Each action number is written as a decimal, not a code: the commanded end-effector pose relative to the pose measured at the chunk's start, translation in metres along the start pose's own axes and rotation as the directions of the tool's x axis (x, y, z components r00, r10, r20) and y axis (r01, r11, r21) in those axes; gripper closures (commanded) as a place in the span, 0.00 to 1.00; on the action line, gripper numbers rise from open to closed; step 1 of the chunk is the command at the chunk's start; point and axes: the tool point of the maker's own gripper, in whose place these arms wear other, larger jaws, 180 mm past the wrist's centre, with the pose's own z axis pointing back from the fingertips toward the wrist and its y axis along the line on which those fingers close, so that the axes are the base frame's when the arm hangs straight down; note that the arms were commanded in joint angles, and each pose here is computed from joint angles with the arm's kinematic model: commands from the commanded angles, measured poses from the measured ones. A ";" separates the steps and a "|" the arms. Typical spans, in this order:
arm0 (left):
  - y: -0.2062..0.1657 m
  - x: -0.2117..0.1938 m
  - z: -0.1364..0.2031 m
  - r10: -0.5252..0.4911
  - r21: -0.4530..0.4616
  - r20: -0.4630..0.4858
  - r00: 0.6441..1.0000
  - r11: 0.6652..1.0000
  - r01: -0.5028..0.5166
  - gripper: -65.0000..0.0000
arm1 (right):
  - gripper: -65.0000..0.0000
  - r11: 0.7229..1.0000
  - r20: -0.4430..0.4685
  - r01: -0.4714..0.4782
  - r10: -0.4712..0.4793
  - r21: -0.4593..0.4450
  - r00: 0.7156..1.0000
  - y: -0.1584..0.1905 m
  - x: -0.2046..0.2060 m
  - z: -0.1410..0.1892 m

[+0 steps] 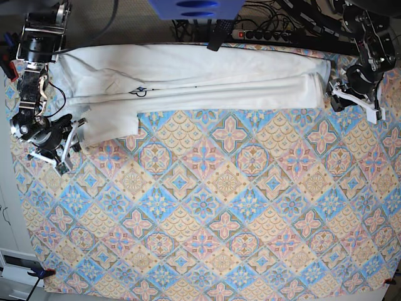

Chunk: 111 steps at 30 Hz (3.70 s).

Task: Fold the T-shirt properly
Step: 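Grasp the loose sleeve corner with the right gripper and tuck it in, then grasp the shirt ends with both grippers and straighten the folded strip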

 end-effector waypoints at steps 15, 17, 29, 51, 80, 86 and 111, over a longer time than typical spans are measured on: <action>0.001 0.008 0.004 -0.013 -0.001 0.029 1.000 1.000 0.013 0.55 | 0.66 0.986 -0.073 0.155 -0.150 0.069 0.986 0.002 -0.048 -0.033; 0.000 0.009 0.004 -0.012 -0.002 0.030 0.999 1.000 0.012 0.55 | 0.63 0.983 -0.084 0.170 -0.163 0.076 0.983 0.005 -0.054 -0.036; 0.000 0.010 0.004 -0.012 -0.002 0.032 0.999 1.000 0.012 0.55 | 0.45 0.984 -0.132 0.081 -0.061 0.156 0.989 0.037 -0.056 -0.046; 0.000 0.010 0.004 -0.012 -0.002 0.032 0.999 1.000 0.012 0.55 | 0.59 0.974 -0.142 0.078 -0.048 0.212 0.989 0.067 -0.056 -0.054; 0.000 0.010 0.003 -0.011 -0.002 0.032 0.999 1.000 0.011 0.55 | 1.00 0.981 0.021 0.166 -0.169 0.103 0.985 0.030 -0.026 0.026; 0.000 0.010 0.003 -0.011 -0.002 0.032 0.999 1.000 0.011 0.55 | 1.00 0.993 0.009 0.094 -0.095 0.065 0.995 0.039 -0.034 0.057; 0.010 0.020 0.008 -0.060 0.021 0.034 0.998 0.998 0.060 0.54 | 0.72 0.996 -0.211 -0.077 0.084 0.043 0.974 0.076 -0.102 0.093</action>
